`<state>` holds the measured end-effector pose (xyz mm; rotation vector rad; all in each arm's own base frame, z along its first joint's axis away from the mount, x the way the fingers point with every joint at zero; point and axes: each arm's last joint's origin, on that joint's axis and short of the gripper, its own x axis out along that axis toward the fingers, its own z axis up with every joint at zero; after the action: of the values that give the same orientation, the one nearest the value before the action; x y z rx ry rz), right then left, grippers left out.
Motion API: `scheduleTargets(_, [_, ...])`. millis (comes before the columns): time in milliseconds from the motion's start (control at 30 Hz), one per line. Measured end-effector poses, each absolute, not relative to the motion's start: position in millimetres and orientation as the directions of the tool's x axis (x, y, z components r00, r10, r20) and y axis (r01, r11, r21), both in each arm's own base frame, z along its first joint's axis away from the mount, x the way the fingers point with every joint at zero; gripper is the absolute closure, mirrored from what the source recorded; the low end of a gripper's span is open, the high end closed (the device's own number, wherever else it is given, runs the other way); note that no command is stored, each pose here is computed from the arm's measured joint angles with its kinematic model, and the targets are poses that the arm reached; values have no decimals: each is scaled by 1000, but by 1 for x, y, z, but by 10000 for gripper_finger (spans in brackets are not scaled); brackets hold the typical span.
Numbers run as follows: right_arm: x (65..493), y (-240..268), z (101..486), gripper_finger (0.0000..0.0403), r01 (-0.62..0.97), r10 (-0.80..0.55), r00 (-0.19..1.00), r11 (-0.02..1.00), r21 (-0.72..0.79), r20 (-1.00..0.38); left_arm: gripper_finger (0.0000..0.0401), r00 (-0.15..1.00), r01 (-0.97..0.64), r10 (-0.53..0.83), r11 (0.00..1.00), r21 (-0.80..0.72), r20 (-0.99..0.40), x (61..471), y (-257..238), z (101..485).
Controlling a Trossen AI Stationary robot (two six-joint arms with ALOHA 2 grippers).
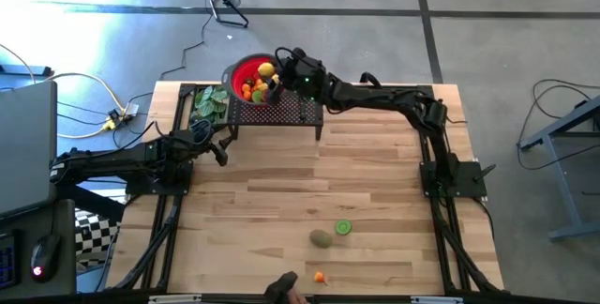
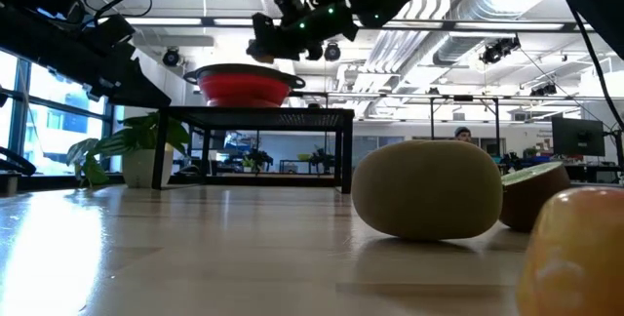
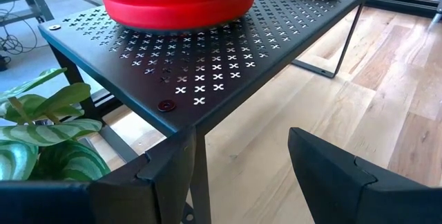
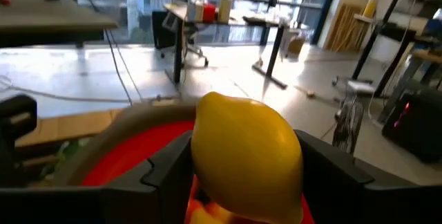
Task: Pick & Place Fruit
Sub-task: Put the yellow lemon into the red strainer bowl on the shelf, then put the brown kiwi into the red strainer bowl on the shelf
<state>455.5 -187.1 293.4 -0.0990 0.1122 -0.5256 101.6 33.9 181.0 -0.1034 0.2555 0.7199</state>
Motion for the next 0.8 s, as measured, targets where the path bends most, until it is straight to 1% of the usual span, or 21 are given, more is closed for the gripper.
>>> scheduleTargets(233, [454,-186,282,191,461,-476,858,879,-120,-194,173,722,-664,638,748,-6,-265,102,34,181])
scheduleTargets(467, [454,-185,279,190,454,-471,852,882,-126,-227,173,722,-664,639,748,-7,-265,102,34,181])
scheduleTargets(533, [454,-185,279,184,454,-472,852,881,-131,-225,173,722,-664,639,748,-6,-265,102,34,181])
scheduleTargets(633, [454,-184,280,160,464,-483,848,876,-135,-218,173,722,-664,639,748,-7,-265,102,34,181])
scheduleTargets(800, [457,-179,283,102,516,-537,821,843,-149,-192,173,722,-664,639,748,-6,-266,102,34,181])
